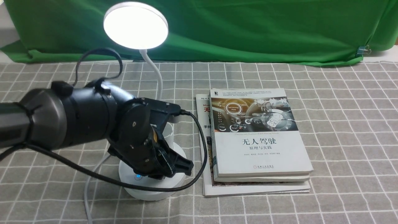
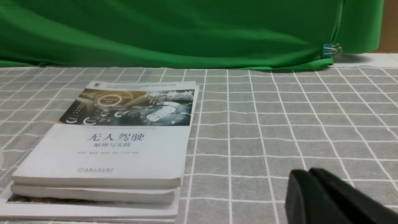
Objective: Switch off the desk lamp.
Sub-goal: Use the left arm to press the button switch on the lamp holder
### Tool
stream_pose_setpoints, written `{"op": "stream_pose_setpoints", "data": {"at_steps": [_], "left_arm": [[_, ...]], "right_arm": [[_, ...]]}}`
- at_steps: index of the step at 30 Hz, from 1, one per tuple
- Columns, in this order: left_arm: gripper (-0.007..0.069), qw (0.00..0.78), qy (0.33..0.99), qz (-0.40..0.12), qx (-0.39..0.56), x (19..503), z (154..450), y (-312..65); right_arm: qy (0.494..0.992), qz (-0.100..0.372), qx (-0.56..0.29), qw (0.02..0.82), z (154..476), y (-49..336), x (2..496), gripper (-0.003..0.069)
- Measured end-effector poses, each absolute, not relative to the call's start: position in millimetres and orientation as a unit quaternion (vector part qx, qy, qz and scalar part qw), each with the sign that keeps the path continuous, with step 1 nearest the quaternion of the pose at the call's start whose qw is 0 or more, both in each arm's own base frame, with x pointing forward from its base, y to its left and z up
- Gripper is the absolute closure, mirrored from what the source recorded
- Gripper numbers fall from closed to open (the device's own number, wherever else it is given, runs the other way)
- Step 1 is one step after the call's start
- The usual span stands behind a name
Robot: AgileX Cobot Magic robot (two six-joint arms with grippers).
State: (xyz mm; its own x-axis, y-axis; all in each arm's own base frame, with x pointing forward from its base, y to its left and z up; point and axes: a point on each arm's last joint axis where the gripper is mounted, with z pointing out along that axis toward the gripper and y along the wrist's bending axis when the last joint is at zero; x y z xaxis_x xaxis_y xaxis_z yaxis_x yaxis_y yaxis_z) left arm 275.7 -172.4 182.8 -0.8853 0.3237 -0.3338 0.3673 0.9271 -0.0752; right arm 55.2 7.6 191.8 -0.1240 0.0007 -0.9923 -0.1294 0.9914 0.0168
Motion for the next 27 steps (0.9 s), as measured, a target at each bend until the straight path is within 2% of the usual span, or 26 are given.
{"op": "stream_pose_setpoints", "data": {"at_steps": [10,20,27], "left_arm": [[0.0627,0.181,0.964,-0.073,0.181,281.1,178.9,-175.1],[0.0627,0.231,0.952,-0.092,0.179,270.8,214.3,-168.7],[0.0627,0.202,0.959,-0.083,0.179,270.4,203.3,-168.8]], "right_arm": [[0.748,0.049,-0.043,0.66,191.8,7.6,55.2,0.0622],[0.748,0.049,-0.043,0.66,191.8,7.6,55.2,0.0622],[0.748,0.049,-0.043,0.66,191.8,7.6,55.2,0.0622]]}}
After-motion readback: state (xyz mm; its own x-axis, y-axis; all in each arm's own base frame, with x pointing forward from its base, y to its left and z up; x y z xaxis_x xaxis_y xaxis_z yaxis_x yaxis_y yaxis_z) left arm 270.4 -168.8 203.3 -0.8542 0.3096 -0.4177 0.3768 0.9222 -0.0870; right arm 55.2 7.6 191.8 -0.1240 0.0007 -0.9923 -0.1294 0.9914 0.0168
